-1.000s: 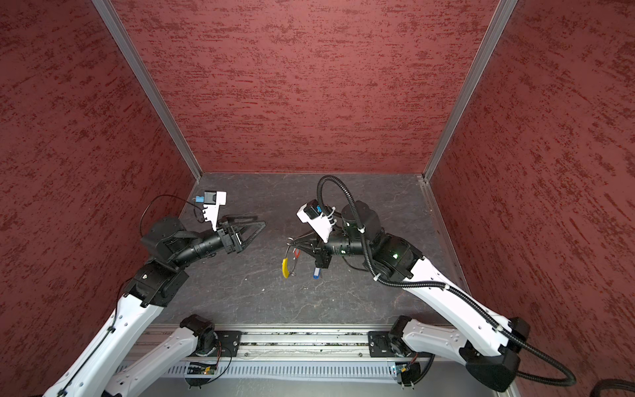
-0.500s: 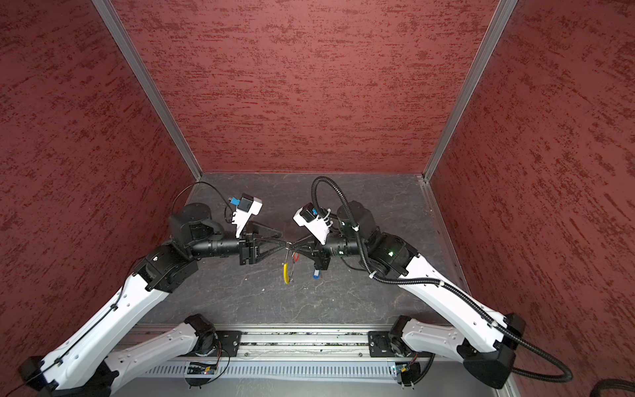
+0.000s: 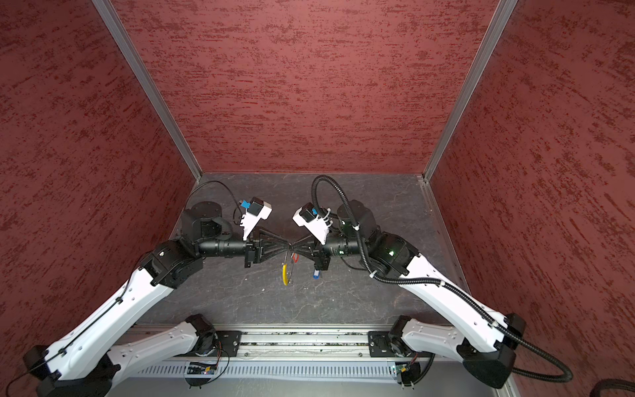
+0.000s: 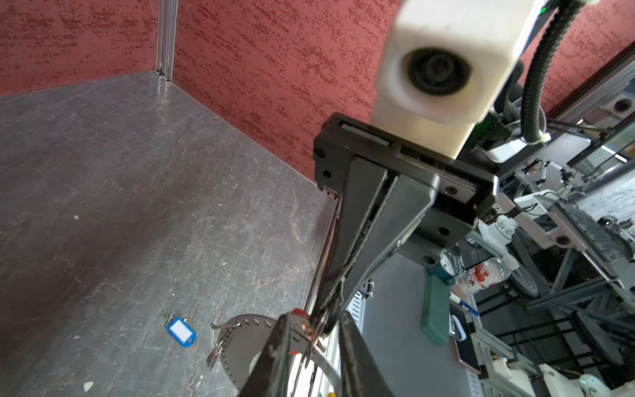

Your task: Remove the keys from the keyring

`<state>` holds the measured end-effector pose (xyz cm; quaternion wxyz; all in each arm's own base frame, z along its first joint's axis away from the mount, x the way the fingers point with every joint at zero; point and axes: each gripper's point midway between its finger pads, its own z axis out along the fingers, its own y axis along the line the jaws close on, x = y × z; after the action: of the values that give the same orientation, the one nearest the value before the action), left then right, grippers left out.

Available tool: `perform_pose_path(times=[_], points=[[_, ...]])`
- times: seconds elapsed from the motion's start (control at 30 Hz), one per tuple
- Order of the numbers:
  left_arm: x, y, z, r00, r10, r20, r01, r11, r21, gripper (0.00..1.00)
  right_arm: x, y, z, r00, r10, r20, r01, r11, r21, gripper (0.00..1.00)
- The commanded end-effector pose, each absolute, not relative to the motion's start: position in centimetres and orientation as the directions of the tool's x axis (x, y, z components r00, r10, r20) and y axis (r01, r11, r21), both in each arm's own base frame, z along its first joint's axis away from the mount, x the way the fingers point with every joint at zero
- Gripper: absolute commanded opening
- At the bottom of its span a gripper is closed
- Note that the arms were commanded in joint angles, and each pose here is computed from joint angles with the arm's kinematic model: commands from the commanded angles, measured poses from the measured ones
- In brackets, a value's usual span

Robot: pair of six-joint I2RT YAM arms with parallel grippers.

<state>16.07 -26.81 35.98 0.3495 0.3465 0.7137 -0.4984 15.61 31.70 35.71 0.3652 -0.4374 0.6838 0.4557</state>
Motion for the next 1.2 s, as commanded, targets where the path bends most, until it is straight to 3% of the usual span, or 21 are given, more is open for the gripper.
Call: perform_pose_path(times=[0.0,0.4,0.53,0.6,0.7,0.8,0.97,1.17], points=[[15.7,-26.7,37.1,-0.478,0.139,-0.867,0.864,0.251,-0.436,0.25,15.4,31.8,37.6,-0.296,-0.238,-0.925,-0.951,0.167,0.261,0.00],[15.8,-27.0,37.4,-0.465,0.119,-0.877,0.872,0.234,-0.430,0.01,15.5,31.9,37.6,-0.301,-0.229,-0.926,-0.949,0.171,0.266,0.00],[16.0,-27.1,37.7,-0.444,0.091,-0.892,0.879,0.238,-0.413,0.00,15.7,31.9,38.2,-0.300,-0.206,-0.931,-0.948,0.174,0.267,0.00],[16.1,-27.1,38.0,-0.428,0.065,-0.901,0.883,0.241,-0.402,0.00,15.9,31.7,38.7,-0.287,-0.184,-0.940,-0.949,0.191,0.252,0.08],[16.6,-26.6,38.6,-0.392,0.015,-0.920,0.887,0.272,-0.373,0.00,16.3,30.8,39.9,-0.250,-0.122,-0.960,-0.946,0.240,0.216,0.36],[16.8,-26.0,39.6,-0.340,-0.056,-0.939,0.893,0.293,-0.341,0.00,16.1,29.7,41.4,-0.193,-0.028,-0.981,-0.948,0.263,0.179,0.48],[16.4,-25.2,41.5,-0.261,-0.160,-0.952,0.911,0.284,-0.298,0.00,14.9,28.6,43.1,-0.116,0.147,-0.982,-0.964,0.220,0.147,0.52],[14.6,-25.4,42.6,-0.201,-0.209,-0.957,0.950,0.198,-0.243,0.00,14.3,29.3,43.3,-0.110,0.195,-0.975,-0.979,0.151,0.141,0.52]])
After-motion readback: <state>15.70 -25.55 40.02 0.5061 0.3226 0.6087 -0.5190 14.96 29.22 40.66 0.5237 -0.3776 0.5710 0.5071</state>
